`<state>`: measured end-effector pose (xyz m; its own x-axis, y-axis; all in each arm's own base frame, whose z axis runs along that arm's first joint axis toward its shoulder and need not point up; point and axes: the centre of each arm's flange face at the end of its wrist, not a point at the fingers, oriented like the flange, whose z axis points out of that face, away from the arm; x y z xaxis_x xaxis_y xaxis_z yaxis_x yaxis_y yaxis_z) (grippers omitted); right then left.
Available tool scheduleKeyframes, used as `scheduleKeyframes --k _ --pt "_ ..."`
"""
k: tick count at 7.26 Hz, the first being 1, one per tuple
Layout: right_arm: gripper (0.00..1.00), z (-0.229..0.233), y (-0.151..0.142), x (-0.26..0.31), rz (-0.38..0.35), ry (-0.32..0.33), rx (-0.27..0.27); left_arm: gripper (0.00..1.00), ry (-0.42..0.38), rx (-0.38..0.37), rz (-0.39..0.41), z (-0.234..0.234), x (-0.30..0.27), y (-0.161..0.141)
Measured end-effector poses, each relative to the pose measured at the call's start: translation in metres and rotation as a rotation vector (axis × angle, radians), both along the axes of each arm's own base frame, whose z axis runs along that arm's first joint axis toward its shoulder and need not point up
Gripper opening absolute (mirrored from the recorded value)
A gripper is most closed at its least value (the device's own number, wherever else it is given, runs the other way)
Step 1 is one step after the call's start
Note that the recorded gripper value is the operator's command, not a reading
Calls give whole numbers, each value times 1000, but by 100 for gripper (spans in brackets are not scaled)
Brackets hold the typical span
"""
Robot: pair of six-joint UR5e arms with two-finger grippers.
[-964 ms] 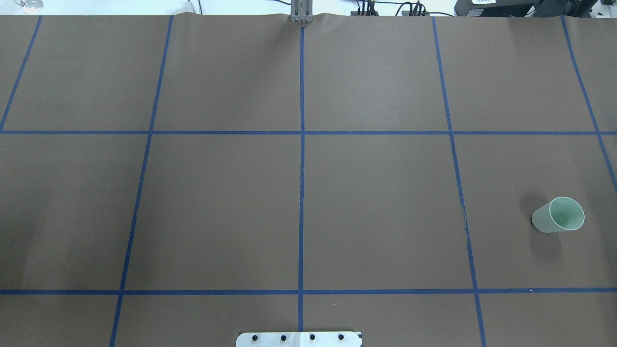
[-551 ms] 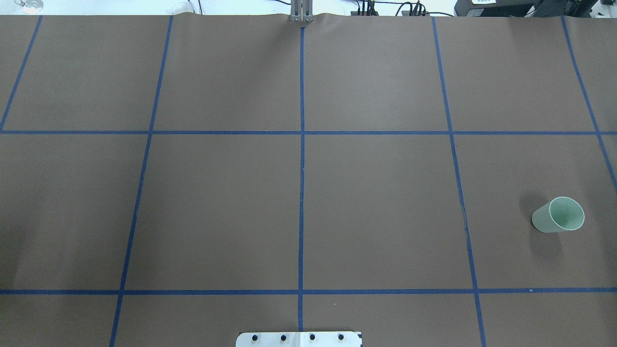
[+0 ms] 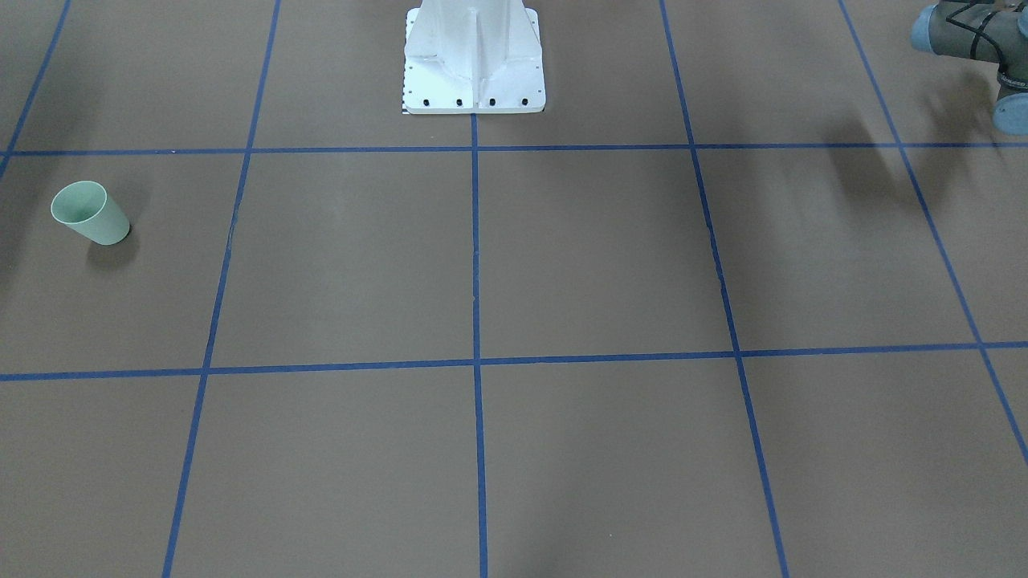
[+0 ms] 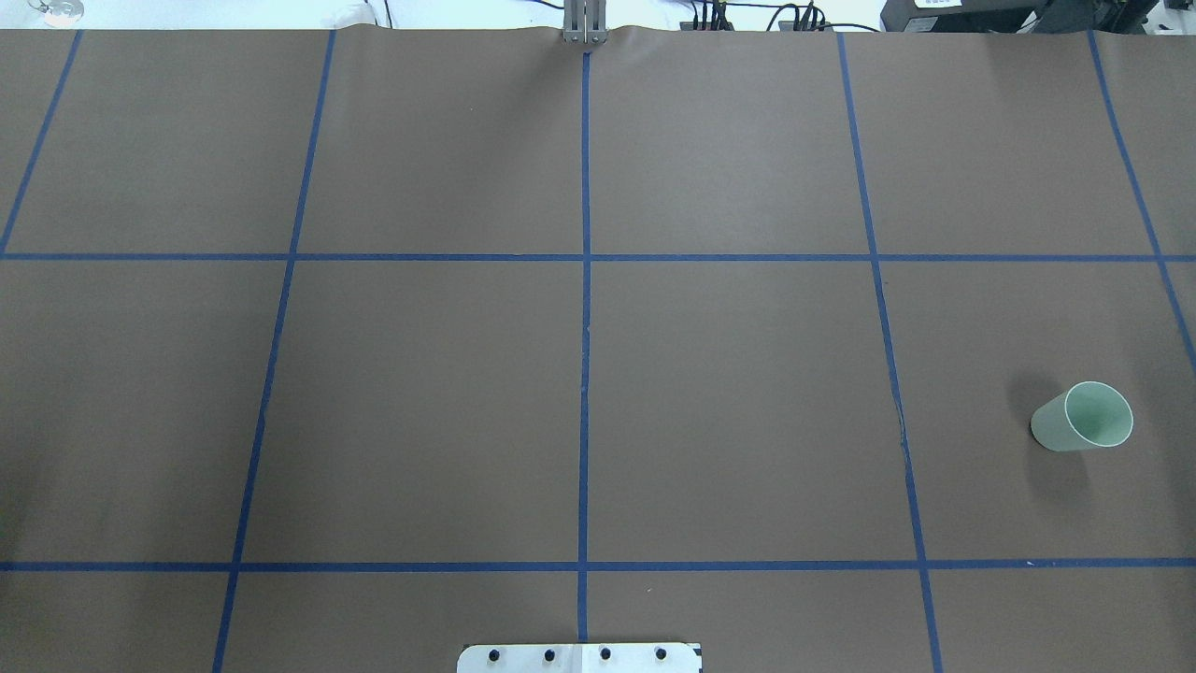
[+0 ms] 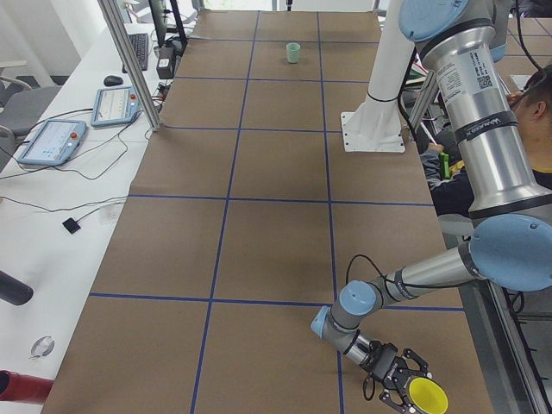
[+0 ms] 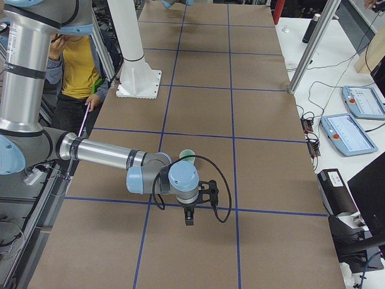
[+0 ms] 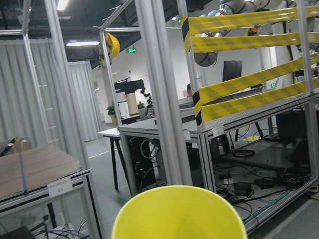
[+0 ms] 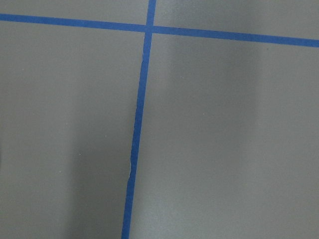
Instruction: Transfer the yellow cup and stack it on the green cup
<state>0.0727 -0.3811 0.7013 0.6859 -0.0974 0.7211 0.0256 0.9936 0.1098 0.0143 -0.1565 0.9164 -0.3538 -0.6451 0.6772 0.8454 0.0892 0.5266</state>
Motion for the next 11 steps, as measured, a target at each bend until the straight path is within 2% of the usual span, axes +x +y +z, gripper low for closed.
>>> scheduleKeyframes --k 2,4,5,8,10,11 --pt "100 -4 -3 0 1 0 9 49 28 119 156 5 -15 -16" --pt "100 -18 -9 0 4 1 36 49 73 265 284 4 -43 -51" --pt "100 -25 -10 0 4 2 50 49 100 342 347 -3 -55 -79" --pt "100 -48 -19 1 8 3 94 49 174 622 564 -52 -68 -192" --pt "100 -62 -28 1 9 5 123 46 236 823 708 -90 -67 -240" --pt "100 -74 -31 1 9 6 148 46 246 946 763 -116 -59 -270"
